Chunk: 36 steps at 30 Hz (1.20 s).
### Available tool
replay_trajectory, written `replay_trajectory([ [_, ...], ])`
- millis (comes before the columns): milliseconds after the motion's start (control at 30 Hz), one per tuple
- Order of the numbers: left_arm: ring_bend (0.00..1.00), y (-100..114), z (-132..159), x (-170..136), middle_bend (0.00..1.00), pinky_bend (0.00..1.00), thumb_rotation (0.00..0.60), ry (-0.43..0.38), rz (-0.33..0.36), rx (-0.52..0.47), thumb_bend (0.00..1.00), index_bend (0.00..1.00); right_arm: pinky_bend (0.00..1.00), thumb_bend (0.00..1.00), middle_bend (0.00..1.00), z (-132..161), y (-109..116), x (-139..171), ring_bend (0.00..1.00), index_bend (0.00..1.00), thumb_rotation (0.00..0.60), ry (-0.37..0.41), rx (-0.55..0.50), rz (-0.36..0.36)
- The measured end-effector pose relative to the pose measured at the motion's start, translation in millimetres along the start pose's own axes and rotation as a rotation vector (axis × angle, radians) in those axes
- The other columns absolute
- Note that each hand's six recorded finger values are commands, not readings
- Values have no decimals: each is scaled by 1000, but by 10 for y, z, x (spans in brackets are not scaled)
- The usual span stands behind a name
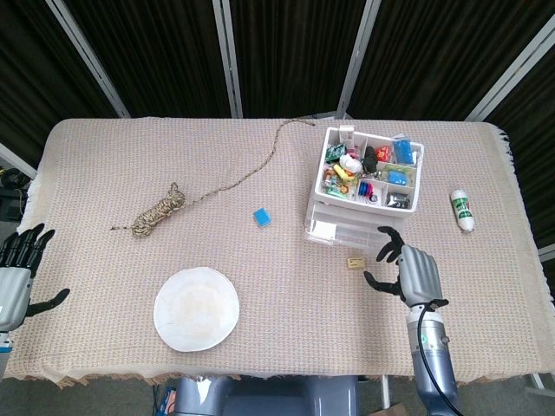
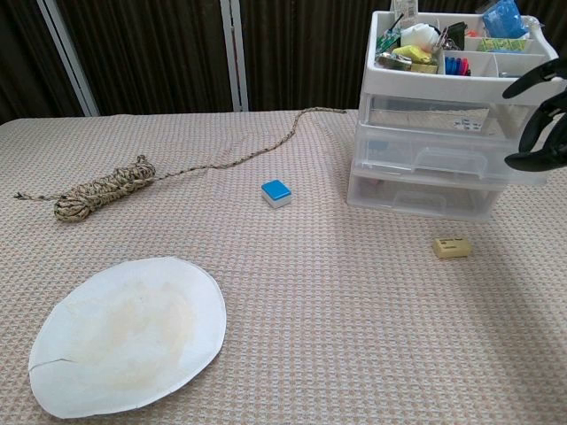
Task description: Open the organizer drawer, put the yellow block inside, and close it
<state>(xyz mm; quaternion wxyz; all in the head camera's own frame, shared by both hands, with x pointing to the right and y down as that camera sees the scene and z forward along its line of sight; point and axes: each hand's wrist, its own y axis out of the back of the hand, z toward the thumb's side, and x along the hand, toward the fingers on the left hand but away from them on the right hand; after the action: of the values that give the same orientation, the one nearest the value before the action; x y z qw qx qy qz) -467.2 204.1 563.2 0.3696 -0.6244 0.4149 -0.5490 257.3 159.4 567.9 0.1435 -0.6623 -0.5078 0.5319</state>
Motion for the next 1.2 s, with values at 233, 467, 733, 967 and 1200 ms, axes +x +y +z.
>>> replay_trajectory([
  [233, 0, 0, 1, 0, 0, 0, 600, 0, 0, 0, 208, 17, 423, 155, 479, 66, 85, 120, 445, 133, 600, 53, -1, -35],
  [467, 0, 1, 1, -1, 0, 0, 600, 1, 1, -1, 206, 17, 423, 153, 478, 178, 40, 386, 445, 131, 600, 176, 41, -44],
  [733, 0, 3, 2, 0, 0, 0, 600, 1, 0, -7, 206, 17, 423, 152, 478, 189, -276, 557, 445, 132, 600, 250, 97, 70],
  [967, 0, 4, 1, 1, 0, 0, 600, 2, -2, -11, 208, 18, 423, 152, 479, 134, -484, 545, 446, 161, 600, 240, 123, 121],
  [1200, 0, 4, 1, 3, 0, 0, 600, 1, -3, -13, 207, 18, 423, 152, 478, 9, -613, 395, 446, 229, 600, 171, 118, 148],
])
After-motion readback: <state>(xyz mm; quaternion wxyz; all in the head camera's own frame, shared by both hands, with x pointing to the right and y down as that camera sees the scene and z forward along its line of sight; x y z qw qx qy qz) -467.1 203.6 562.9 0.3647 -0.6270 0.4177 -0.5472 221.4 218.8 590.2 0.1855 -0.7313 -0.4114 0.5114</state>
